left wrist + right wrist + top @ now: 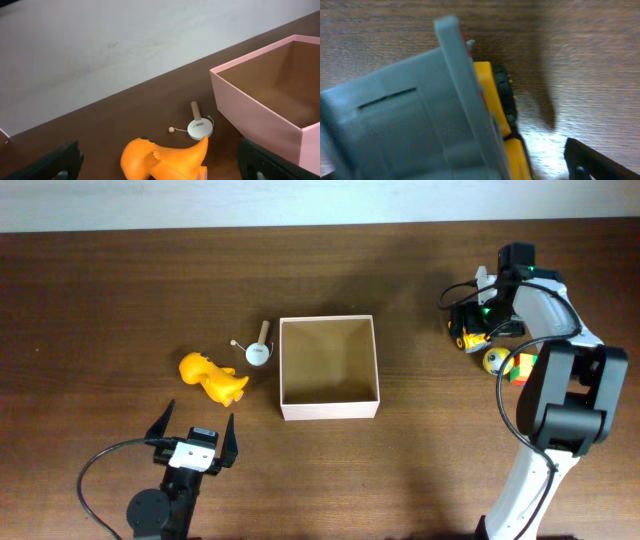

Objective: Pack container
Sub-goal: 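Reach the right gripper to the grey-yellow toy truck and grasp it, then carry the truck with the right gripper over the pink box, then lower the truck into the box and open the right gripper, then move the right gripper back to the puzzle cube and ball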

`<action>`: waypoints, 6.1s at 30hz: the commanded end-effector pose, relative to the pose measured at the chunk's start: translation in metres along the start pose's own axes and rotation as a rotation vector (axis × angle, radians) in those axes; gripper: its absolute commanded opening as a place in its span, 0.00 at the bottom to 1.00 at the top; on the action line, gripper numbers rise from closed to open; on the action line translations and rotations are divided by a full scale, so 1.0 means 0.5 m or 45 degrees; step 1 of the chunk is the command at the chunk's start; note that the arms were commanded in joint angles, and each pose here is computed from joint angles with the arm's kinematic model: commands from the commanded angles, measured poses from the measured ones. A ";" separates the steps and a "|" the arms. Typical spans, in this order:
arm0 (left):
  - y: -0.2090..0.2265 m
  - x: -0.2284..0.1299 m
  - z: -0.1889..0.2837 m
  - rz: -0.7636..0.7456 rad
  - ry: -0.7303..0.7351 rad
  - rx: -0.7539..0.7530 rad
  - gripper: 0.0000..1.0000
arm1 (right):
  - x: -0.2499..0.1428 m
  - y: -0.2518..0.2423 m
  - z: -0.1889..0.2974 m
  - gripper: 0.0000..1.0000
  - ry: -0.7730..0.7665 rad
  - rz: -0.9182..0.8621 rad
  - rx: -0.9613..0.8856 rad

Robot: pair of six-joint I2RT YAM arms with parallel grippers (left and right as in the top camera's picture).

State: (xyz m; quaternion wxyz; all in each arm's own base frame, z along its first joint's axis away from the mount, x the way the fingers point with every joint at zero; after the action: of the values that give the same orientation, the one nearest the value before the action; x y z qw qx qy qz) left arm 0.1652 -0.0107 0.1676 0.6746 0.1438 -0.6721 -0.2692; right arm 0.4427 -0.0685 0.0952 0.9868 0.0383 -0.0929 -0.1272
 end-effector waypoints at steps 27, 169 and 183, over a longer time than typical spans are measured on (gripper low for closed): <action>0.000 -0.003 0.000 -0.014 0.004 0.004 0.99 | 0.086 0.095 0.219 0.54 -0.104 0.088 0.496; 0.000 -0.003 0.000 -0.014 0.004 0.004 0.99 | -0.214 0.578 0.075 0.56 0.134 0.248 0.259; 0.000 -0.003 0.000 -0.014 0.004 0.004 0.99 | -0.095 0.481 0.288 0.61 -0.040 0.212 0.126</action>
State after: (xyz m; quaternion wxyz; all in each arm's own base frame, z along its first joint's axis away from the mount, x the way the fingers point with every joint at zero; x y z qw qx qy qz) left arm 0.1652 -0.0107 0.1678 0.6745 0.1438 -0.6723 -0.2692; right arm 0.4152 0.2010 0.2380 0.9898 0.1124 -0.0862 -0.0128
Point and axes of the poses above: each gripper's point midway between its finger pads, its own z axis back along the fingers, its own y axis along the line the jaws close on, x = y × z, the point moved 8 cm from there along z, back along the fingers, and after that the axes turned 15 degrees about -z, right-handed, at the moved point
